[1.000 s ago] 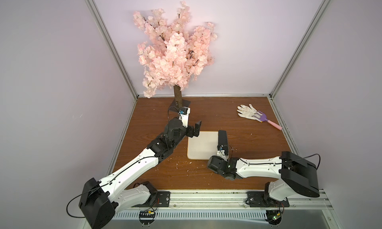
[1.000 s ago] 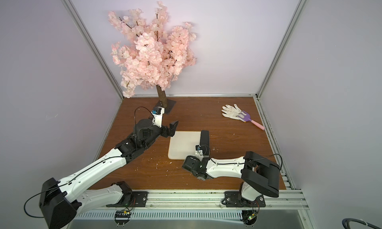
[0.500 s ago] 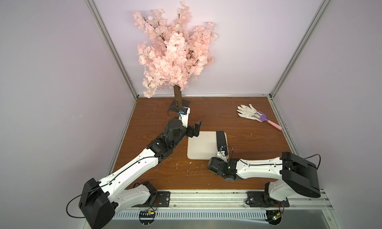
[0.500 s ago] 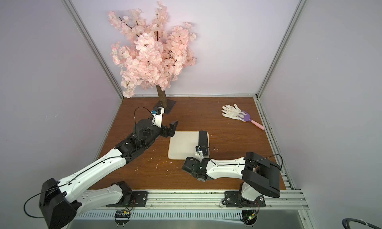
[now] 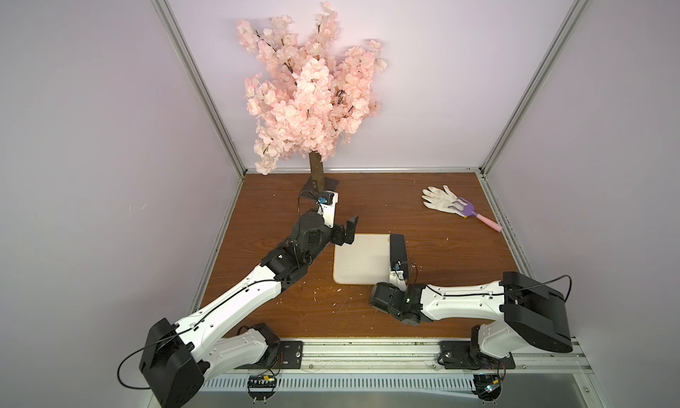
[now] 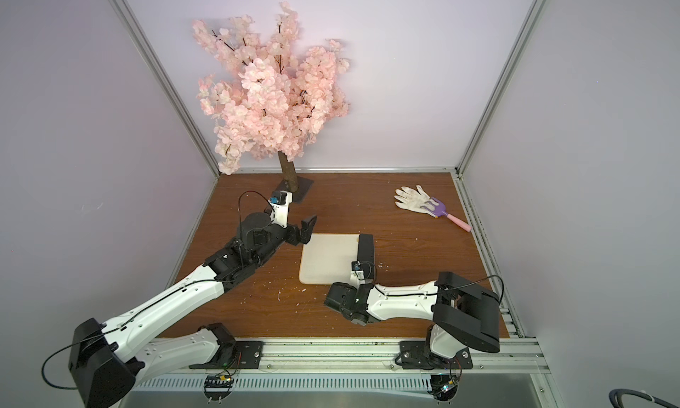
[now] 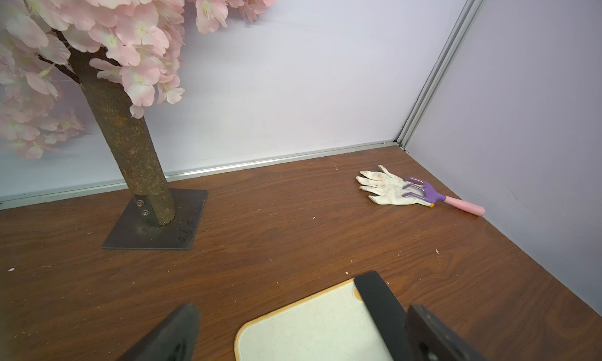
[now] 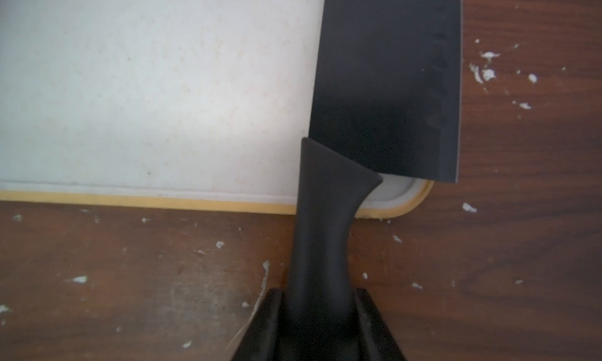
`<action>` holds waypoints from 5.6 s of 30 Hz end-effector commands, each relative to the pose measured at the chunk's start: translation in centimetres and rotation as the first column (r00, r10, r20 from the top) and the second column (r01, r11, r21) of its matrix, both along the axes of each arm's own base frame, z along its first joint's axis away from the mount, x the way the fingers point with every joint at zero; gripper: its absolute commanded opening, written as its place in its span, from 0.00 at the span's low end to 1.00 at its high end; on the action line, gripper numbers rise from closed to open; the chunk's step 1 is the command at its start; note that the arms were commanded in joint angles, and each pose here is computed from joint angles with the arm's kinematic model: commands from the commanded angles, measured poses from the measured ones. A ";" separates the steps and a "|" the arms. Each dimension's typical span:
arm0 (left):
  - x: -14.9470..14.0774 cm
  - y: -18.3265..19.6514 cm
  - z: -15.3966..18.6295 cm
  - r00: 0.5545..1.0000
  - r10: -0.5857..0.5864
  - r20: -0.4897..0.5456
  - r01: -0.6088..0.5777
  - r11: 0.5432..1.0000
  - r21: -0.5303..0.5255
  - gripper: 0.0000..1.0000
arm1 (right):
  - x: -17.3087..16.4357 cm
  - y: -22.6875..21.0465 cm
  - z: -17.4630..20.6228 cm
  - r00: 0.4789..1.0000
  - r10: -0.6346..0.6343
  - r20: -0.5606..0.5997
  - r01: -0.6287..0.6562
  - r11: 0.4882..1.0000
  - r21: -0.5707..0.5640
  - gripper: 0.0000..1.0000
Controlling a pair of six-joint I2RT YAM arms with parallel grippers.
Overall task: Align the knife with the edge of the cutting board
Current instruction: Adjust the knife at the edge of the cutting board, then reset both arms
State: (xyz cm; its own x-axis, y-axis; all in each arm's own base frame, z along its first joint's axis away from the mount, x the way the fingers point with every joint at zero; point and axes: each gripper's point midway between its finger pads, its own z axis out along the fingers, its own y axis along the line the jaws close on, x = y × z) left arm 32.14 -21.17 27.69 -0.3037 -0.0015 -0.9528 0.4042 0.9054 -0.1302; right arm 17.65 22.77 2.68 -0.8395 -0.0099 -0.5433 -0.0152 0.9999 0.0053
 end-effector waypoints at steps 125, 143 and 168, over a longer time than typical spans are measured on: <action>2.8 2.8 -3.8 0.970 0.240 -0.044 -0.230 0.960 0.162 0.99 | 6.5 -2.6 11.0 0.962 0.013 0.274 -0.051 0.990 0.131 0.99; 5.4 7.4 -6.1 0.915 0.393 -0.095 -0.374 0.912 0.172 0.99 | 12.2 -7.4 14.2 0.947 0.005 0.322 -0.033 0.996 0.081 0.99; 8.0 15.0 -9.3 0.842 0.493 -0.218 -0.501 0.865 0.020 1.00 | 18.8 -17.0 14.9 0.900 -0.192 0.391 0.184 0.981 0.057 0.99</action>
